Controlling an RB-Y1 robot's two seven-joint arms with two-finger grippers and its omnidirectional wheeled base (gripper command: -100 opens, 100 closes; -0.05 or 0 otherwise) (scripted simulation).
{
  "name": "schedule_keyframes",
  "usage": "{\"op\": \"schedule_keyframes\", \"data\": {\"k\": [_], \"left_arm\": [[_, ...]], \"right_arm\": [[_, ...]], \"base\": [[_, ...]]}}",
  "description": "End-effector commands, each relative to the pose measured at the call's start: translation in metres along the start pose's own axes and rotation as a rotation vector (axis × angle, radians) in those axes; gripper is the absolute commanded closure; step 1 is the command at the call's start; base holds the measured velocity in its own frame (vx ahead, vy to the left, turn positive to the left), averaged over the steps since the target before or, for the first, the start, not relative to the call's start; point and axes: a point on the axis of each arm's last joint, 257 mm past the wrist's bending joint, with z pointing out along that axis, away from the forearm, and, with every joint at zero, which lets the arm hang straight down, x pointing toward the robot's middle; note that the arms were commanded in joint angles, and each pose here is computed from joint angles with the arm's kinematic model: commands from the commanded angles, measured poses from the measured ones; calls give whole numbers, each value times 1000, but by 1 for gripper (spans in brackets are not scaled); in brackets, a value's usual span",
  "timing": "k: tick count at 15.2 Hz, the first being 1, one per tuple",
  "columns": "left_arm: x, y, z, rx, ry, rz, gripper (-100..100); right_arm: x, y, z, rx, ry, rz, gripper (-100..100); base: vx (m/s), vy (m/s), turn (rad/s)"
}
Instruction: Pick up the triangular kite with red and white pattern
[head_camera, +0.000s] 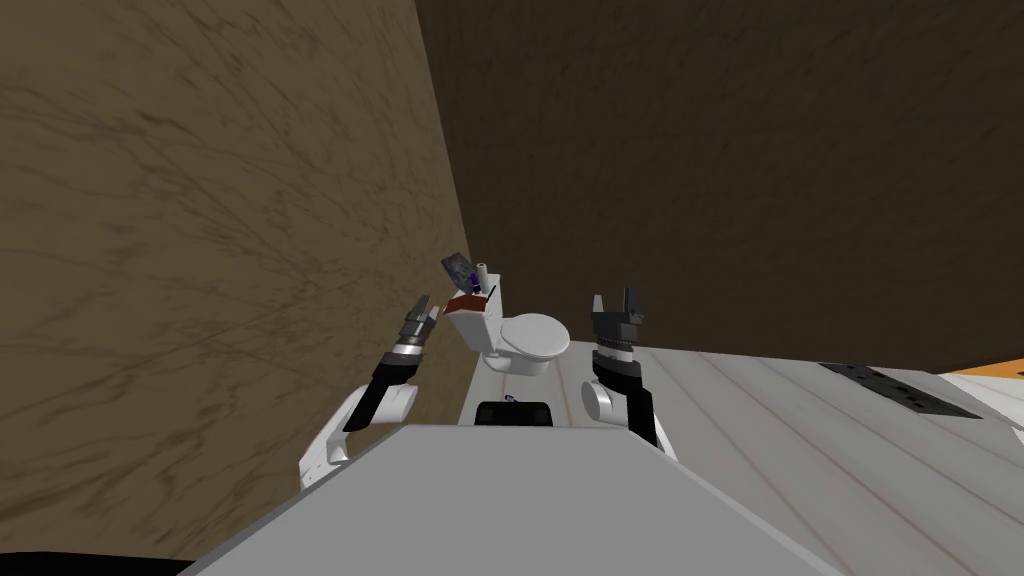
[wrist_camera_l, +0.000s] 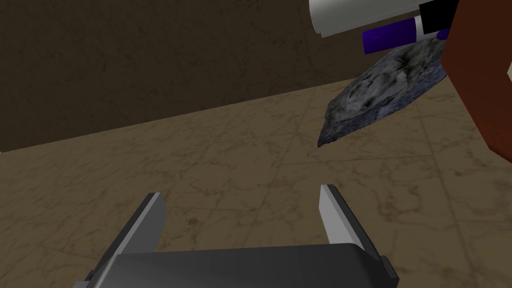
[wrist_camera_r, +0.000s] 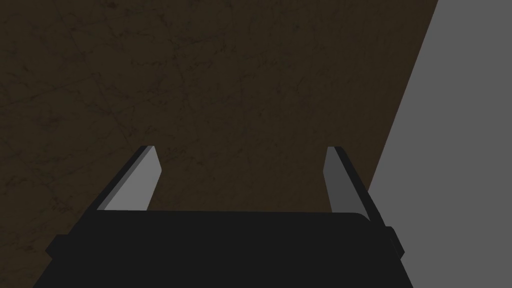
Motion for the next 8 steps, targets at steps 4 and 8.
{"op": "schedule_keyframes", "data": {"k": [4,8], "left_arm": [[-4,28,-2,-50,-36,-45,-100],[-7,52,-5,-94,-68,-86,-100]], "right_arm": [[0,0,0,0,0,0,0],[0,0,0,0,0,0,0]], "base": [[8,-27,46],[24,-22,28]]}}
